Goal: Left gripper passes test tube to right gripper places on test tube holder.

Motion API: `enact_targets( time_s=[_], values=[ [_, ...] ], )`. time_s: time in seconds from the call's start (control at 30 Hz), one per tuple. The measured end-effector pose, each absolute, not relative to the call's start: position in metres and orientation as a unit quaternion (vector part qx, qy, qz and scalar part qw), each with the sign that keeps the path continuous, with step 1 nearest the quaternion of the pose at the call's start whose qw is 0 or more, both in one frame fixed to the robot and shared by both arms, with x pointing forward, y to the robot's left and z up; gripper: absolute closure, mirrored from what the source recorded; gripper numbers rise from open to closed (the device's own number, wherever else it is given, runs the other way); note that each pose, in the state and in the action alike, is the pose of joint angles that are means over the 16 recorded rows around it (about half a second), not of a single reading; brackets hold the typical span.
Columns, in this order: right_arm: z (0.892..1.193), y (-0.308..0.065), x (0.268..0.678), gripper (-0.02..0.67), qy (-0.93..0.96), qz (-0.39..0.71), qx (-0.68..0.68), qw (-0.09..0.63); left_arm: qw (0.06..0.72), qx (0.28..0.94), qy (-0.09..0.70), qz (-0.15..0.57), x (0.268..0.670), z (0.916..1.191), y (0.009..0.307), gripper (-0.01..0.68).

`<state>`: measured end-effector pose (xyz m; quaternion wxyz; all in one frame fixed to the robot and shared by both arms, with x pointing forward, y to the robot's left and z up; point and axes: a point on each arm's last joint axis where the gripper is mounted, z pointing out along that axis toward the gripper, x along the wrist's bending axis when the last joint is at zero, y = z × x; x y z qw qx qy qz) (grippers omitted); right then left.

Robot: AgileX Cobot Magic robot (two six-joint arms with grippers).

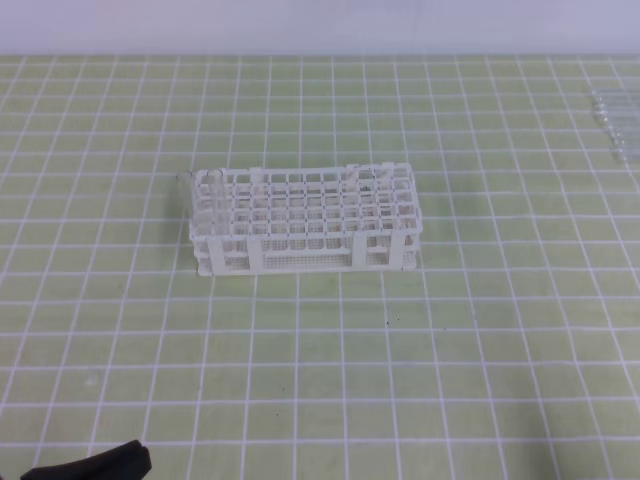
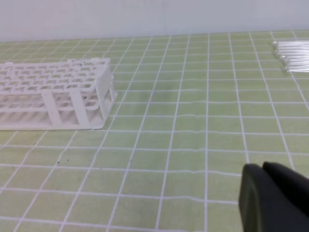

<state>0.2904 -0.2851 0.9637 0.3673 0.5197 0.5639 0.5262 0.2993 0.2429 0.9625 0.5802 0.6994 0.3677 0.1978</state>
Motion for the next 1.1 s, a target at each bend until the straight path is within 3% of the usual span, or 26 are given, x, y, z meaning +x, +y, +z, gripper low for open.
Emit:
enact_targets(
  time_s=[0.27,0.67,1.1],
  values=[
    [0.964,-0.285,0.29,0.664,0.564,0.526,0.52,0.367,0.579,0.659,0.408,0.253,0.307,0.967,0.254,0.675],
    [0.964,-0.285,0.29,0.664,0.564,0.526,0.52,0.367,0.583,0.536,0.495,0.357,0.308,0.977,0.283,0.675],
    [0.964,-0.285,0.29,0.664,0.564,0.526,0.519,0.367,0.573,0.497,0.534,0.374,0.304,0.976,0.291,0.675]
  ],
)
